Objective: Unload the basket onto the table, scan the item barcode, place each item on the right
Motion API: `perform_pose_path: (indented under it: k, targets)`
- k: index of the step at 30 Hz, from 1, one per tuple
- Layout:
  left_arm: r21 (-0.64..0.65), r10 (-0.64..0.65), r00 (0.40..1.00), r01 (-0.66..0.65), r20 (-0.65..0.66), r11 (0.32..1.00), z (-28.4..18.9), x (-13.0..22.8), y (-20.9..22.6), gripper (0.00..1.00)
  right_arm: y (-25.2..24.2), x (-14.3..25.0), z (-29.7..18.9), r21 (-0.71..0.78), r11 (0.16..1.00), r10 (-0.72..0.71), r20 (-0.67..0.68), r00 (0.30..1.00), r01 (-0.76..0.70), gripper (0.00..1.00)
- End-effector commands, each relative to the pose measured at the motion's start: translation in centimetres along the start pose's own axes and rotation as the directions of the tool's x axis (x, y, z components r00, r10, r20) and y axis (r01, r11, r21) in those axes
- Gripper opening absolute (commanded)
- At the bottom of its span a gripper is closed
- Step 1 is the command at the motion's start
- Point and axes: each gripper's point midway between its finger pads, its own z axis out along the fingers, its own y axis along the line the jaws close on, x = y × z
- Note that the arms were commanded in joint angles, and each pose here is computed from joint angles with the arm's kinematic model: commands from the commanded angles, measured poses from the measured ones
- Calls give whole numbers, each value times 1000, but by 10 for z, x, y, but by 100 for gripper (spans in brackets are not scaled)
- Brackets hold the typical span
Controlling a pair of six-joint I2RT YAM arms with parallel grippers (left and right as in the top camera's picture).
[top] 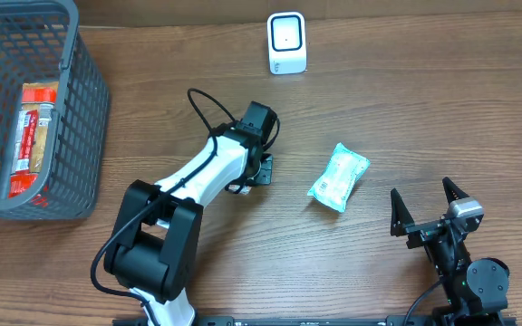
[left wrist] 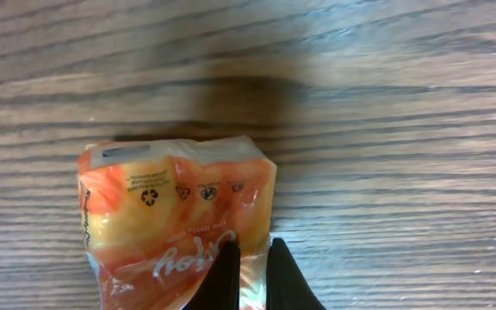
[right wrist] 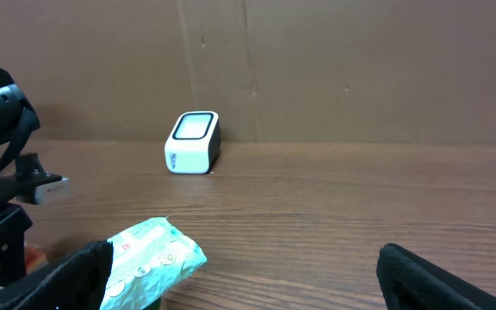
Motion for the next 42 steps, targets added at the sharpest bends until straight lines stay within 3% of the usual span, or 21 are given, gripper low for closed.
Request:
perform_pose_path:
  k: [1,23,42]
  targets:
    - [-39,67,997,-68,-25,997,11,16,-9,4,-2,2,0,8,1000,-4,3,1000,4,100]
    - [-215,146,988,-131,57,968,3,23,-29,4,-2,2,0,7,1000,-4,3,1000,4,100]
    - [-188,174,982,-157,76,969,0,25,-50,5,-2,2,0,7,1000,-4,3,1000,4,100]
